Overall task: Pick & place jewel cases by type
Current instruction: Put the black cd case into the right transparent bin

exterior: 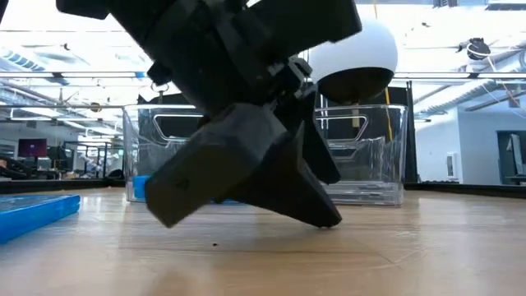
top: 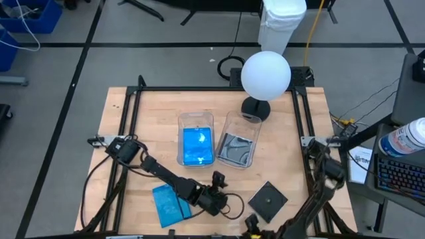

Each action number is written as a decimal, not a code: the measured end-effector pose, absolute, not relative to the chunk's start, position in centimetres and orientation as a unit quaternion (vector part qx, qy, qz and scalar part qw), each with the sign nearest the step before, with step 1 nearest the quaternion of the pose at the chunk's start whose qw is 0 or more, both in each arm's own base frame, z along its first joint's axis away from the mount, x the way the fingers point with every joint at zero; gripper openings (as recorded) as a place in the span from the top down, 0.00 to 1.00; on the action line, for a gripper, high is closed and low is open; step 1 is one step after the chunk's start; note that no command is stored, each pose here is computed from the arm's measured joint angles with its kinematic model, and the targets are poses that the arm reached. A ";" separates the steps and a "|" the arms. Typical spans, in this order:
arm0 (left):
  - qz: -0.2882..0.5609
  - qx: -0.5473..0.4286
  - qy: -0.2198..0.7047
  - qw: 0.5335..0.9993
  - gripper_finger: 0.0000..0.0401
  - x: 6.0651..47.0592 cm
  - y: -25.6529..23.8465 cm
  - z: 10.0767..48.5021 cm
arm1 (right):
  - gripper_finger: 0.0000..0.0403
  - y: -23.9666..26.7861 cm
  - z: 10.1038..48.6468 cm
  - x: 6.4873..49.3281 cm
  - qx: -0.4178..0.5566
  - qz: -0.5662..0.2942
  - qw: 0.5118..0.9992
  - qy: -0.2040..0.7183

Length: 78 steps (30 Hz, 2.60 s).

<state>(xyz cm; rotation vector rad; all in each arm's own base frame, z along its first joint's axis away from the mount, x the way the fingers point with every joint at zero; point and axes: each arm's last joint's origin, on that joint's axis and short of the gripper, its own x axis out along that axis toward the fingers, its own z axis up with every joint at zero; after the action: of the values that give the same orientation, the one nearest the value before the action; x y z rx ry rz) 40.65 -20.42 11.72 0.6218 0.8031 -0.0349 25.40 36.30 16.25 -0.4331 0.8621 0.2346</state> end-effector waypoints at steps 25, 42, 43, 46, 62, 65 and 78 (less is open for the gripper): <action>-0.056 0.224 0.412 0.882 0.39 40.3 -20.7 11.7 | 0.26 41.5 12.4 25.8 -0.122 0.053 0.871 0.473; -0.051 0.227 0.411 0.881 0.39 40.5 -20.4 11.7 | 0.26 40.4 11.6 24.9 -0.157 -0.007 0.855 0.495; -0.050 0.225 0.411 0.882 0.39 40.5 -20.4 11.7 | 0.26 40.5 11.7 25.1 -0.147 -0.005 0.859 0.490; -0.050 0.226 0.411 0.882 0.39 40.5 -20.4 11.7 | 0.26 41.4 11.9 25.5 -0.115 0.019 0.877 0.467; -0.052 0.232 0.412 0.880 0.39 40.5 -20.3 11.7 | 0.26 43.0 15.1 24.8 -0.215 0.060 0.881 0.417; -0.052 0.232 0.412 0.879 0.39 40.5 -20.3 11.7 | 0.27 43.4 14.3 24.1 -0.219 0.067 0.873 0.431; -0.047 0.221 0.417 0.881 0.39 40.9 -19.5 11.7 | 0.43 43.9 12.8 23.6 -0.305 0.030 0.880 0.363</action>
<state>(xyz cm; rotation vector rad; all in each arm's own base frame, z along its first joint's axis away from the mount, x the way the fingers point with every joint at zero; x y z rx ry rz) 40.90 -19.45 11.66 0.4597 0.8687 -0.0975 23.57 43.92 12.76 -0.6359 0.7556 0.0617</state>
